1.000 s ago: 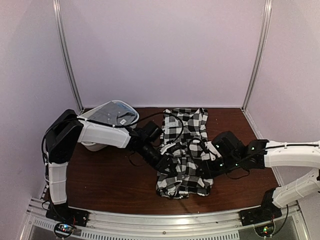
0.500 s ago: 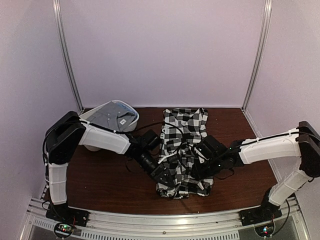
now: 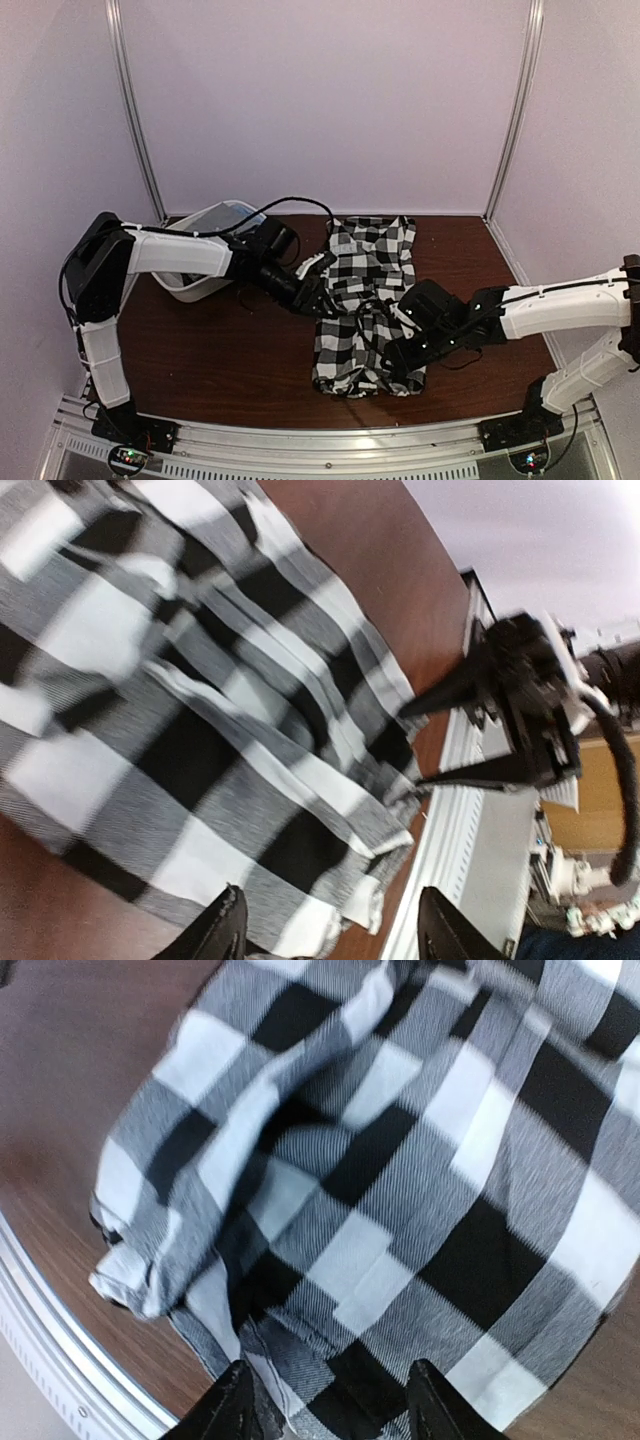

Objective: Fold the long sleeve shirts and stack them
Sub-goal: Flatten out the crumpled shirt at the center of the board.

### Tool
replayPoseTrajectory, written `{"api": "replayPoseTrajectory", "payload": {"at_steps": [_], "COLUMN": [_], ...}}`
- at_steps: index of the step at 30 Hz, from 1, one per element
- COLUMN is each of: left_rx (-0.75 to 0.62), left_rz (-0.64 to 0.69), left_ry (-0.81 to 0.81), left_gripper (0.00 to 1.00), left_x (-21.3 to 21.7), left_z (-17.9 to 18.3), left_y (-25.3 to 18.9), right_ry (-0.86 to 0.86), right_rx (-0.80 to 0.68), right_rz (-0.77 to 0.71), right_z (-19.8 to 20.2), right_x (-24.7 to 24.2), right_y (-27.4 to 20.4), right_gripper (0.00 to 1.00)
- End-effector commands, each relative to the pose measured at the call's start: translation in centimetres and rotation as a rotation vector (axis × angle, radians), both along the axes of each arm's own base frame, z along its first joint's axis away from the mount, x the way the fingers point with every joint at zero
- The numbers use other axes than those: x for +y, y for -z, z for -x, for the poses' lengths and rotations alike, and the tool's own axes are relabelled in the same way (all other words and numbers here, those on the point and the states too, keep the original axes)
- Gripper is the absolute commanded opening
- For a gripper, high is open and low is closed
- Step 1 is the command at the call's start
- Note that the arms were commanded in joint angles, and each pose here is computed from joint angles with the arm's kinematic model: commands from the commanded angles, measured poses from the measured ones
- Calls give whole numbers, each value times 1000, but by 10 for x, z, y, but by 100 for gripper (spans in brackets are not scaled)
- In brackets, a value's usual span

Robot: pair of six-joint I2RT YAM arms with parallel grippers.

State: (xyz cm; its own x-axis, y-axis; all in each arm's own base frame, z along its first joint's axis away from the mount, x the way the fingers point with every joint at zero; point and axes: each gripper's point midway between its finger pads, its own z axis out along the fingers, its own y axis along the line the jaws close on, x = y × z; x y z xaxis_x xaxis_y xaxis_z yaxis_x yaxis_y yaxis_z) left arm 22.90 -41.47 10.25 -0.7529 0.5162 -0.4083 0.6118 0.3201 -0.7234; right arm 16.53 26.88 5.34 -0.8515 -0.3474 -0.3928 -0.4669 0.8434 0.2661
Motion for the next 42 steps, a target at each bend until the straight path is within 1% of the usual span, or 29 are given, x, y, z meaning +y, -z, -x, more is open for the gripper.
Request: {"api": "replayPoseTrajectory", "payload": {"at_steps": [1,3,6,8,15,20,25,30,37,42], "left_rx": [-168,-196,-232,-240,-216,-209,-203,-203,-211,-213], "left_rz": [-77,-138,-189,-187,-137,-124,-120,-109,-93,-91], "left_ry": [-248,-335,-444,-476,-479,-472,-458,-438,-416,-415], "left_gripper": [59,59,59,59,59,59,59,59,59,59], "left_x": [16,26,38,38,23,20,17,10,1,-2], "left_z": [-82,-110,-146,-160,-172,-172,-168,-163,-155,-153], "left_y": [-10,3,14,15,15,13,11,7,-1,-3], "right_ry": [142,207,267,286,327,303,287,273,266,254], "right_rx": [-156,-205,-247,-284,-332,-291,-252,-191,-152,-133], "right_rz": [-45,-80,-125,-135,-150,-158,-150,-138,-125,-127], "right_z": [-53,-78,-107,-125,-202,-234,-242,-233,-217,-210], "right_x": [-2,-4,-1,4,15,28,35,36,32,35], "right_y": [-51,-64,-76,-79,-66,-42,-26,-3,9,15], "right_gripper": [55,57,58,58,59,60,60,58,57,54]}}
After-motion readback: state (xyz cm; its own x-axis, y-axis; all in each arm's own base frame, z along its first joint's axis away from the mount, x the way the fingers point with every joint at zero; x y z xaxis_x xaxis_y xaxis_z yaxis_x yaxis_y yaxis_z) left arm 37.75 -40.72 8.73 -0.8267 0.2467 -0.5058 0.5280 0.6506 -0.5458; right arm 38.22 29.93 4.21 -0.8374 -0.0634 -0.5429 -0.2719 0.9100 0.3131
